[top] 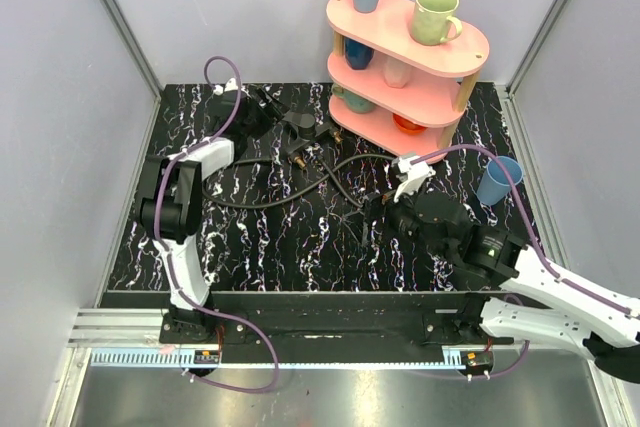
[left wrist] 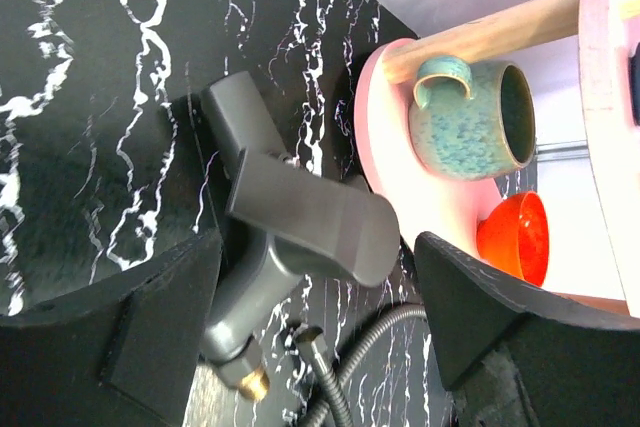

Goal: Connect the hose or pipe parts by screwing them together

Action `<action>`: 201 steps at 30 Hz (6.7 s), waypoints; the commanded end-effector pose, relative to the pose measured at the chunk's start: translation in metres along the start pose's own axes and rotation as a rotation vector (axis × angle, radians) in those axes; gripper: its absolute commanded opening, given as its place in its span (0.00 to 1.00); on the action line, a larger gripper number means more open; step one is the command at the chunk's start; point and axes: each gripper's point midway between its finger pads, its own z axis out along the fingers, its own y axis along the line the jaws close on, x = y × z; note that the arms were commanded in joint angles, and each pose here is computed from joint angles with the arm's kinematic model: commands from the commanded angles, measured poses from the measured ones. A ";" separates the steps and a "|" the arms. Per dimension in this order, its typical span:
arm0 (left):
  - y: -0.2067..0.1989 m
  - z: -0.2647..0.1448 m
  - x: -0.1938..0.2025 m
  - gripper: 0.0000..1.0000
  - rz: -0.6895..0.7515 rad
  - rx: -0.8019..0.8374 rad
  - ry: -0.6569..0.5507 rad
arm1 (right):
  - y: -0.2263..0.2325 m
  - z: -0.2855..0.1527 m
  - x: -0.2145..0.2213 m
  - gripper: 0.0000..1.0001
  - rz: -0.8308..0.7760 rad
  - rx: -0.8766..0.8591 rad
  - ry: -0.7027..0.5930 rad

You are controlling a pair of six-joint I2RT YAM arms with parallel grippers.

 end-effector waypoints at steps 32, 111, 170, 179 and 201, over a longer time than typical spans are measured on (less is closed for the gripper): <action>-0.020 -0.038 -0.008 0.00 -0.086 0.232 -0.048 | 0.008 0.018 -0.007 1.00 0.049 -0.008 -0.046; 0.081 -0.310 -0.107 0.00 -0.117 -0.210 -0.486 | -0.102 0.125 0.171 0.52 -0.242 0.406 0.523; 0.137 -0.278 -0.086 0.00 -0.232 -0.252 -0.442 | 0.076 0.336 0.220 0.59 -0.189 0.174 0.467; 0.131 -0.268 -0.068 0.00 -0.275 -0.159 -0.388 | 0.028 0.270 0.218 0.18 -0.379 0.259 0.532; 0.122 -0.228 0.010 0.00 -0.455 0.102 -0.250 | -0.067 0.107 0.220 0.20 -0.544 0.284 0.626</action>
